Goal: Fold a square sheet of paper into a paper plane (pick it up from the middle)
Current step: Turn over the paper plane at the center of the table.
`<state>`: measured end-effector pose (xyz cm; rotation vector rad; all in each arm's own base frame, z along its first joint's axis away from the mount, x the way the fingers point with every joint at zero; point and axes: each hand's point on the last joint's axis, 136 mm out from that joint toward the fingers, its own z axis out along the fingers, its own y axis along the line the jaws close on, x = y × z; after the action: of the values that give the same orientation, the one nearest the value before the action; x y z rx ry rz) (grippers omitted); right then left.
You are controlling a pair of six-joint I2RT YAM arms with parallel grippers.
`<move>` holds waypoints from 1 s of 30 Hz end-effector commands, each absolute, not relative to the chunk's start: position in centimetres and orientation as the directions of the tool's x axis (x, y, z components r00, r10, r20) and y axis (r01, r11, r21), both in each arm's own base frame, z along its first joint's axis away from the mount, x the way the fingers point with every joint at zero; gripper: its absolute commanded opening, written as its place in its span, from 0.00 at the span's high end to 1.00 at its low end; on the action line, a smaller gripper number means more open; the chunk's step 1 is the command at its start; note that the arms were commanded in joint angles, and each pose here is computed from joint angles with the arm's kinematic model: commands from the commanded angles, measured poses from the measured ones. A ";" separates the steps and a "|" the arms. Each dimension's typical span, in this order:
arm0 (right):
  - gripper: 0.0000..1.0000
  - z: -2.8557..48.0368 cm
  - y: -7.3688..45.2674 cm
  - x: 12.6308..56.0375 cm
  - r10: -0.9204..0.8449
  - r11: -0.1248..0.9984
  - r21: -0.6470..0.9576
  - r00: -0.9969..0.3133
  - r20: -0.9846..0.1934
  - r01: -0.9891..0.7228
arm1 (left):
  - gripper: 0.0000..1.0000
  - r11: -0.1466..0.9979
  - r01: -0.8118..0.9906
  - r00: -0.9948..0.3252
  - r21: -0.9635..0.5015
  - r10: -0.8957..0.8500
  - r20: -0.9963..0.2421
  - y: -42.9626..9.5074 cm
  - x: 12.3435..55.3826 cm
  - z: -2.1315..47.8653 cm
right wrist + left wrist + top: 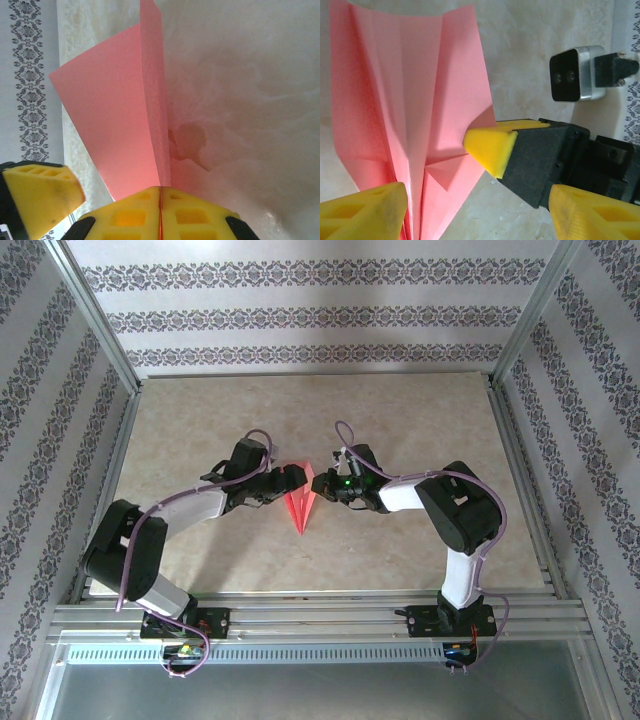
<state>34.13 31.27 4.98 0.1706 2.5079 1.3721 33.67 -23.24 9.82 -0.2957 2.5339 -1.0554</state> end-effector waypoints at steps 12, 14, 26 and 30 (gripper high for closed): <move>0.91 2.9 29.9 34.1 0.259 0.562 0.827 -0.953 -0.154 0.019 | 0.19 0.785 -0.131 -0.929 -0.606 -0.310 -0.201 -22.9 34.4 5.1; 0.91 2.6 29.5 34.0 0.269 0.568 0.822 -0.952 -0.146 0.034 | 0.19 0.787 -0.141 -0.930 -0.601 -0.314 -0.193 -22.9 34.2 4.8; 0.87 2.6 29.1 33.8 0.269 0.564 0.825 -0.953 -0.139 0.039 | 0.20 0.775 -0.134 -0.930 -0.618 -0.314 -0.193 -23.2 34.2 5.2; 0.81 3.2 29.4 33.7 0.255 0.550 0.835 -0.957 -0.137 0.027 | 0.20 0.787 -0.064 -0.932 -0.614 -0.267 -0.246 -23.8 34.1 7.1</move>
<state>33.62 29.52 2.82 0.2465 2.5565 1.3366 34.31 -22.74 4.91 -0.3577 2.6820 -0.8855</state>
